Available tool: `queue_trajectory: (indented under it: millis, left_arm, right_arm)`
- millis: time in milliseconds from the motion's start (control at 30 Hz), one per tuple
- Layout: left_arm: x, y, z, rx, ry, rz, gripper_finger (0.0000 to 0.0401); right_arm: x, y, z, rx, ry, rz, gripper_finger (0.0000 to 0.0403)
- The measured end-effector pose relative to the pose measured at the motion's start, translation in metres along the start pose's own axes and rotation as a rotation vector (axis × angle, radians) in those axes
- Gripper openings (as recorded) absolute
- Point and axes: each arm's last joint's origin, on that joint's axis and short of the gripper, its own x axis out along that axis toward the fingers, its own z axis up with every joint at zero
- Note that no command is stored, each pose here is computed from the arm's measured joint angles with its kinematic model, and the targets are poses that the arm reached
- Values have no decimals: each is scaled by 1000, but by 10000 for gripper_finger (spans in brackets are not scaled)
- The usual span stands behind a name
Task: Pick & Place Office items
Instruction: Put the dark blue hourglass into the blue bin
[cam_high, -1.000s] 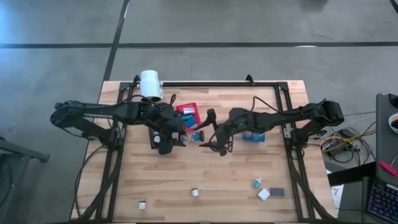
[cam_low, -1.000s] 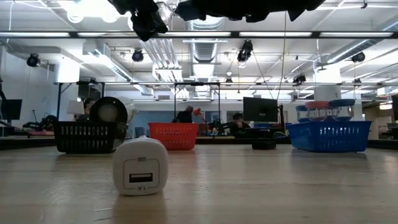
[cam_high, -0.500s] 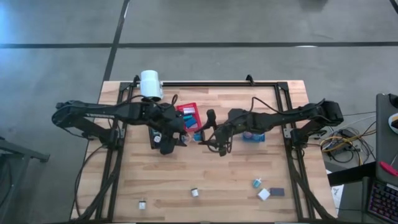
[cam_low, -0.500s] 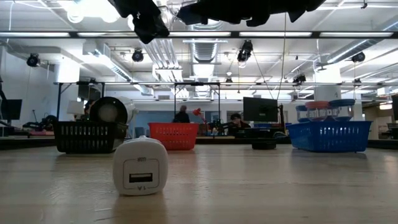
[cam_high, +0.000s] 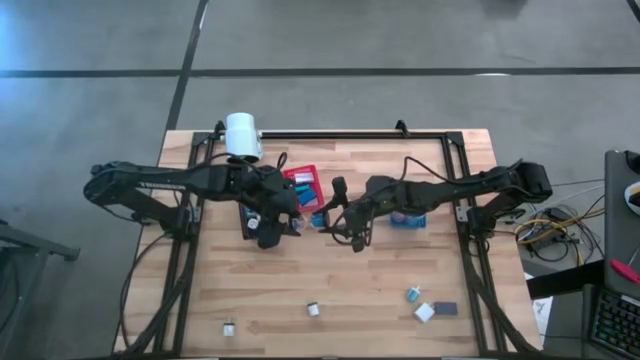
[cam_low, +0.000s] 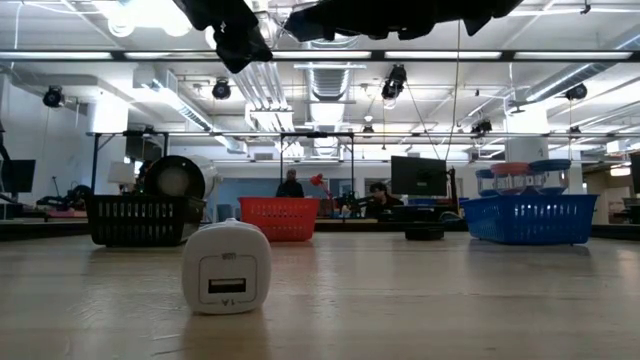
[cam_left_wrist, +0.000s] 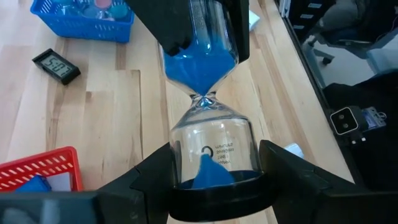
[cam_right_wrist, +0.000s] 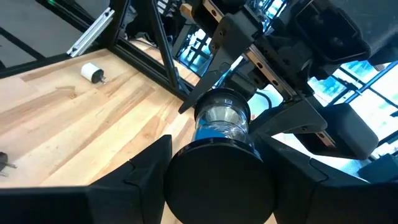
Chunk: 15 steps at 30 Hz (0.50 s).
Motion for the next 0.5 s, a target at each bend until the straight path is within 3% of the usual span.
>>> queue_trajectory:
  millis: [133, 333, 500]
  left_arm:
    - [-6, -1, 2, 14, -29, 1, 217]
    - [-20, -8, 2, 47, -60, -5, 351]
    - [-41, -16, -4, 77, -120, -13, 379]
  right_arm:
    - [-4, -2, 5, 11, -19, -8, 202]
    - [-12, -3, 10, 50, -26, -6, 202]
    - [-23, -2, 13, 59, -46, -15, 202]
